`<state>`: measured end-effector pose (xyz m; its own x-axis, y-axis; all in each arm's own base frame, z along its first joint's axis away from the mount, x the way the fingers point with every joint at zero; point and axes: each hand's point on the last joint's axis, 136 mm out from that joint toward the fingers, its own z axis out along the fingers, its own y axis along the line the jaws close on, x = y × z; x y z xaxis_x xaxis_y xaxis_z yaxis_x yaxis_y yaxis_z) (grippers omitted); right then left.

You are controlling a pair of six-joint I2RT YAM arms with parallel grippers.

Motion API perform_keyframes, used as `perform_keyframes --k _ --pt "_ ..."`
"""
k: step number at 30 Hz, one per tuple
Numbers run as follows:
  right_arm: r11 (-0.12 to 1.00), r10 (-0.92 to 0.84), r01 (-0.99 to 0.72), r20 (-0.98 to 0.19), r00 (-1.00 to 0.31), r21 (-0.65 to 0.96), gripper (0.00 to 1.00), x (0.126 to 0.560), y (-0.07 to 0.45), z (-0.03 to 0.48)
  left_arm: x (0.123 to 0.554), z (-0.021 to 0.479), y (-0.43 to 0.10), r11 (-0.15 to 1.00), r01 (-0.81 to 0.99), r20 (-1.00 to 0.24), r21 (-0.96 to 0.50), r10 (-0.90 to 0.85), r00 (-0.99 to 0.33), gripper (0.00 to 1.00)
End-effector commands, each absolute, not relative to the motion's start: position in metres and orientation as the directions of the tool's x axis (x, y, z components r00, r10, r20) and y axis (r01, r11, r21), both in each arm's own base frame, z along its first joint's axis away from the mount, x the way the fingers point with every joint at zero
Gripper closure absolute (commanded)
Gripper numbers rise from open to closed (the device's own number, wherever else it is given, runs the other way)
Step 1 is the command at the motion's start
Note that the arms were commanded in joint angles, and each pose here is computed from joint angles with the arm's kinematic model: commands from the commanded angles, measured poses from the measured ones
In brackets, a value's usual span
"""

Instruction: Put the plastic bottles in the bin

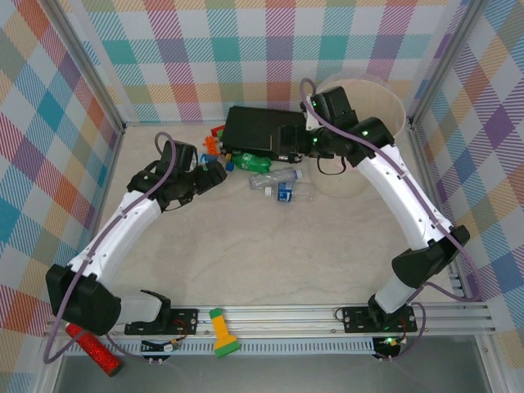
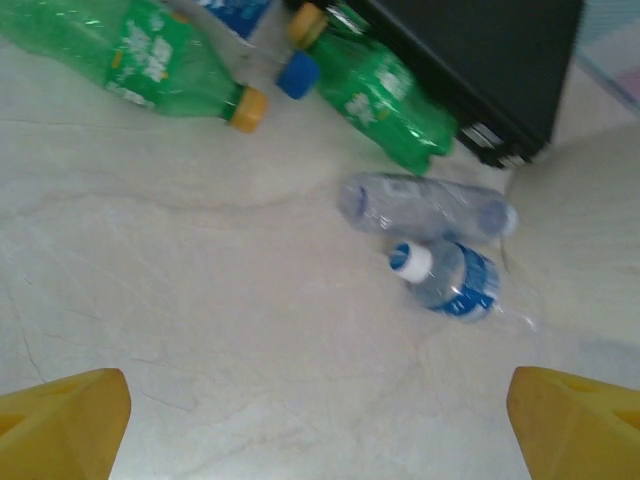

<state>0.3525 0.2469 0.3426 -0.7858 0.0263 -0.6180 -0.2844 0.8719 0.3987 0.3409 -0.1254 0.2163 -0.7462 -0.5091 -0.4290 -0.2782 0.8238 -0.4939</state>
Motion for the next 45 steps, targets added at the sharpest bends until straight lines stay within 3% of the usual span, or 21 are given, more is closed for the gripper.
perform_keyframes --k 1,8,25,32,44,45 --pt "0.839 0.019 -0.344 -0.655 -0.756 0.421 0.01 0.353 0.256 0.356 0.366 0.194 -0.121 0.707 -0.426 -0.346 -0.565 -0.672 -0.655 0.07" --pt "0.798 0.019 -0.385 -0.657 -0.754 0.464 0.01 0.333 0.258 0.359 0.415 0.143 -0.130 0.589 -0.562 -0.255 -0.581 -0.788 -0.561 0.14" --pt "0.833 -0.025 -0.401 -0.698 -0.715 0.381 0.01 0.313 0.232 0.372 0.476 0.078 -0.118 0.489 -0.688 -0.307 -0.536 -0.873 -0.380 0.26" --pt "0.843 -0.033 -0.391 -0.690 -0.723 0.369 0.01 0.313 0.230 0.369 0.486 0.065 -0.116 0.483 -0.701 -0.324 -0.525 -0.875 -0.360 0.29" --pt "0.845 -0.038 -0.392 -0.690 -0.723 0.364 0.01 0.320 0.234 0.371 0.479 0.039 -0.105 0.464 -0.745 -0.318 -0.479 -0.883 -0.345 0.46" --pt "0.844 -0.039 -0.393 -0.689 -0.724 0.365 0.01 0.321 0.235 0.371 0.478 0.039 -0.103 0.463 -0.747 -0.317 -0.477 -0.883 -0.345 0.52"
